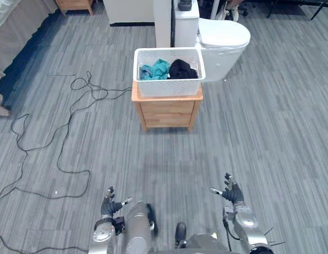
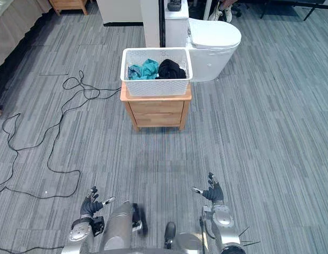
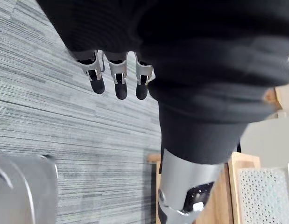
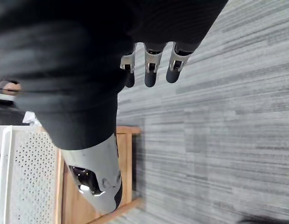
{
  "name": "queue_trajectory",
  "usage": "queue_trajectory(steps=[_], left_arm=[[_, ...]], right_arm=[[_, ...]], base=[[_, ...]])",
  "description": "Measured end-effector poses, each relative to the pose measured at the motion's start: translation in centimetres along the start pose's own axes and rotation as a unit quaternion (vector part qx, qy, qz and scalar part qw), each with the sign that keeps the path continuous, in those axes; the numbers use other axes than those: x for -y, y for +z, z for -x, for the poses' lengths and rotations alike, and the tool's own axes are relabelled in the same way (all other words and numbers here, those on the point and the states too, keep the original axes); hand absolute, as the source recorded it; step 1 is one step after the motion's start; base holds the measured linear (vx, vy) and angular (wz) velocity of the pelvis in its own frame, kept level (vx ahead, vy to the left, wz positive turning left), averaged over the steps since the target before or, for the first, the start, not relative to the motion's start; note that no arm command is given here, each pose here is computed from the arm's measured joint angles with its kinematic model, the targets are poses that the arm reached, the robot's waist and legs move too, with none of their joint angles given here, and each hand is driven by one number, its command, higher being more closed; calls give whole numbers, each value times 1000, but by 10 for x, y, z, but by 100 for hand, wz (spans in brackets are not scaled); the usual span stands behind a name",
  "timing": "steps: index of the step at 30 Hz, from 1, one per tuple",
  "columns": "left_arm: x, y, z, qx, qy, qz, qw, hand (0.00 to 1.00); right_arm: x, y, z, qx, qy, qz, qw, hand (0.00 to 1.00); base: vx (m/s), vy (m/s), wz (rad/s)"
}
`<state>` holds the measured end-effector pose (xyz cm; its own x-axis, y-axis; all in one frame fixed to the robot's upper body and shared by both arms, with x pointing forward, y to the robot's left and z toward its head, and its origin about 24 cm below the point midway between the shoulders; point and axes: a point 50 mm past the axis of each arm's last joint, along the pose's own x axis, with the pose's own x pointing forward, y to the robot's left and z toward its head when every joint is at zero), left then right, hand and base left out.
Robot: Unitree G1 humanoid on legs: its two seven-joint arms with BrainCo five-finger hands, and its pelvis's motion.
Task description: Pick up the laundry basket with both hands and put the clothes into the washing machine.
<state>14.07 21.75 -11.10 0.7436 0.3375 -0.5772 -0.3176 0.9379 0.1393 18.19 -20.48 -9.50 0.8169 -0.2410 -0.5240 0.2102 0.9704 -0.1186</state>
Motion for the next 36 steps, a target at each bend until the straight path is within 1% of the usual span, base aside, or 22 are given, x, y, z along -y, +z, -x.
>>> queue_trajectory(steps=[4,6,9,12,14,16,19,23,24,28,31,33,36], left_arm=[[2,-1,1,-2,-7,-6,1000,0],[-1,-6,1,-14,-4,-12,1000,0],[-3,1,-2,-1,-3,-15,1000,0],[-7,-1,-2,-6,2,-17,1000,0],[-11,-3,-1,-8,5,-22,1000,0],[-3,-10,2,-25,0,-11,1000,0],[8,-9,3,-22,-6,11,1000,0],[12,-14,7,-29,-16,17,999,0],[14,-12,7,-26,-18,19,999,0],[14,-10,6,-21,-18,20,999,0],[9,5,6,14,-16,20,1000,0],[2,19,8,52,-14,19,998,0],[-8,32,6,81,-3,17,997,0]], right_arm=[[-8,-9,4,-18,5,-5,1000,0],[-16,-15,4,-33,23,14,999,0],[-21,-10,2,-24,34,26,999,0],[-18,-8,1,-22,28,25,999,0],[-15,-16,5,-33,25,27,999,0],[-6,-26,10,-52,15,33,998,0],[-6,-22,14,-36,14,27,999,0],[-10,-19,18,-24,8,0,1000,0],[-7,-16,17,-19,-1,-11,1000,0],[4,-16,16,-20,-24,-17,999,0],[8,-15,21,-12,-36,-16,999,0],[8,-6,21,11,-35,-10,999,0],[9,11,16,44,-33,-2,998,0]], base=[[697,207,-22],[642,160,-34],[487,57,-4],[532,-53,30],[429,-88,45],[431,-116,29],[431,-170,30],[374,-84,-2],[209,26,-9],[222,128,-11],[148,115,3],[86,94,-7],[39,47,-10]])
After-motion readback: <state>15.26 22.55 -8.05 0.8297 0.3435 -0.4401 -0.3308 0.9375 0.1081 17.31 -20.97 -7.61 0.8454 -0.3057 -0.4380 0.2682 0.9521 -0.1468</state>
